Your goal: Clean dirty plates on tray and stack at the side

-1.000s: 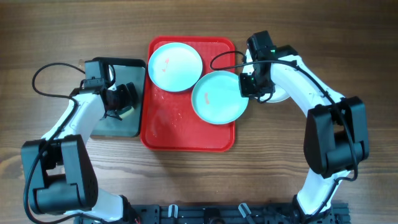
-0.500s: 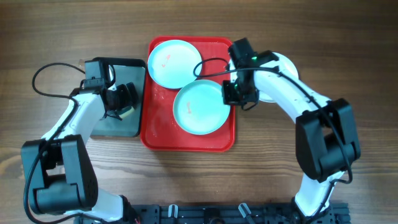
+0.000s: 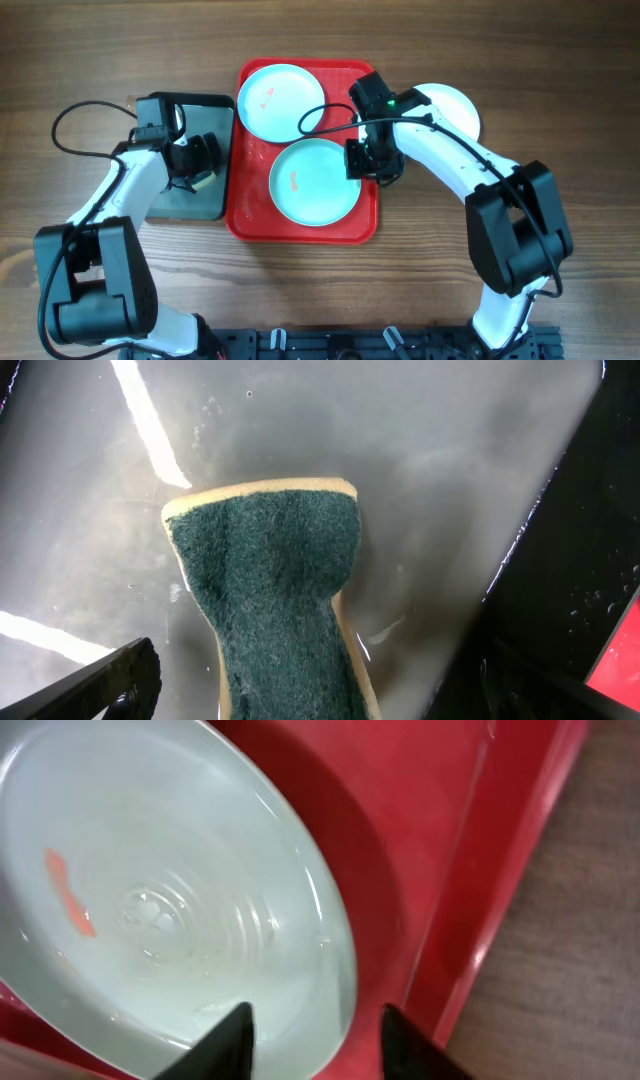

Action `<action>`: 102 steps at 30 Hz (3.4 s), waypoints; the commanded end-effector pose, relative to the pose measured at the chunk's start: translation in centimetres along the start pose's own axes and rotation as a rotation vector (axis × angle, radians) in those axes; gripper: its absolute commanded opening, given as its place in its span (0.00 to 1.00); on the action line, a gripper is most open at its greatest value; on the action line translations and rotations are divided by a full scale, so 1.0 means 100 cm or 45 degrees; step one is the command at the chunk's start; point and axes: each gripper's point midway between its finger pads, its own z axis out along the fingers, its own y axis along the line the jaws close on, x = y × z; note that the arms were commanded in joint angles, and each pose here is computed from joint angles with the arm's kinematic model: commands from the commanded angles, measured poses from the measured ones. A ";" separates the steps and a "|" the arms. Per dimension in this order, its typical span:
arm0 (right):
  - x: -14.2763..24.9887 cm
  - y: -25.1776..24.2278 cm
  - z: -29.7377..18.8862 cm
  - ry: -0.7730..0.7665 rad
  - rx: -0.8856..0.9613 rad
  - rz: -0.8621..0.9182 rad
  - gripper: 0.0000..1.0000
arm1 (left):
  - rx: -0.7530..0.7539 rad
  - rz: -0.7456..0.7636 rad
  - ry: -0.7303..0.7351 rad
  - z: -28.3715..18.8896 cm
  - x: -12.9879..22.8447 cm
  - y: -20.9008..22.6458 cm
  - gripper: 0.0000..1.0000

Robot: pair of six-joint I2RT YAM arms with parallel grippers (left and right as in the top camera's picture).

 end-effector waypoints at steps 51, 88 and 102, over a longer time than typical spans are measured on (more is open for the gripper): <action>-0.014 0.002 -0.002 -0.133 0.116 -0.206 0.24 | -0.035 0.104 -0.055 0.002 -0.009 0.005 0.63; -0.014 0.001 -0.002 -0.133 0.127 -0.239 0.54 | -0.014 0.036 -0.304 -0.044 -0.048 -0.002 0.04; -0.015 0.001 -0.002 -0.137 0.125 -0.236 0.92 | 0.047 0.033 -0.498 -0.112 -0.059 -0.009 0.06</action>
